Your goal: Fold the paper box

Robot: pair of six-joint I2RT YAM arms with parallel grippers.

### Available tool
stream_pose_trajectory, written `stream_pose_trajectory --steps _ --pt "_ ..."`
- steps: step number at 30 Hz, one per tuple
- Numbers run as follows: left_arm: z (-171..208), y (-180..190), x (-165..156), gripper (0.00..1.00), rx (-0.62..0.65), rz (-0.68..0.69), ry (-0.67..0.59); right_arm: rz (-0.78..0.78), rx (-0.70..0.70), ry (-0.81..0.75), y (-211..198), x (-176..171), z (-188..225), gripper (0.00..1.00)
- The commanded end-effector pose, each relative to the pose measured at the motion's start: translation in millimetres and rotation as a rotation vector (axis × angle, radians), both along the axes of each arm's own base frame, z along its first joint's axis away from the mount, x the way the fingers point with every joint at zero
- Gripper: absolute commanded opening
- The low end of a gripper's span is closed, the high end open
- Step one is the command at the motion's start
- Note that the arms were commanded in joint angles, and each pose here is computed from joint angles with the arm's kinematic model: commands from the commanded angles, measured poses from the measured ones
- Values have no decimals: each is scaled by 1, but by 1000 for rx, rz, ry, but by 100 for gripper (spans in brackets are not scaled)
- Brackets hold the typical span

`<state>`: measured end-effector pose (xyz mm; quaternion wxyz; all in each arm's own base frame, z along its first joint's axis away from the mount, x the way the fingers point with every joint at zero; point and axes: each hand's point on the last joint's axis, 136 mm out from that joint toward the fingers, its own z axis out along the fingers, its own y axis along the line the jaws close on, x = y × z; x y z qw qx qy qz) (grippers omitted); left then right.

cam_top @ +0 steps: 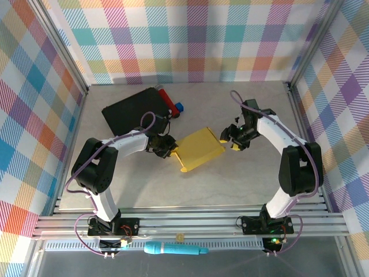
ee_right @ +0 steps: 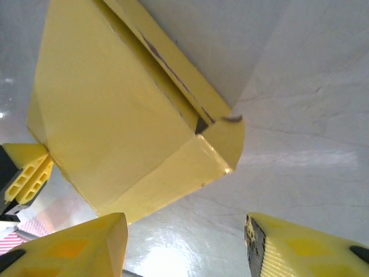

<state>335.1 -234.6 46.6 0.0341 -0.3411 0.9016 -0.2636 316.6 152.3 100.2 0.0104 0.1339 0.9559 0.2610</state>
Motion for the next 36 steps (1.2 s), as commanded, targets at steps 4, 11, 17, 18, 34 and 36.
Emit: stream_pose_trajectory --steps 4,11,17,18,34,36 --pt "-27 17 -23 14 119 -11 104 -97 212 94 27 -10 -20 57" --pt "-23 15 -18 18 132 -52 83 -128 190 175 26 -11 -56 56" --pt "-2 9 -5 32 135 -116 20 -112 56 206 8 -22 -59 44" --pt "6 7 -2 35 127 -121 2 -104 58 198 8 -22 -55 40" --pt "10 -16 -13 48 16 -171 -9 -15 85 2 11 18 17 39" --pt "4 -13 -16 46 33 -168 2 -24 92 -19 8 28 22 38"
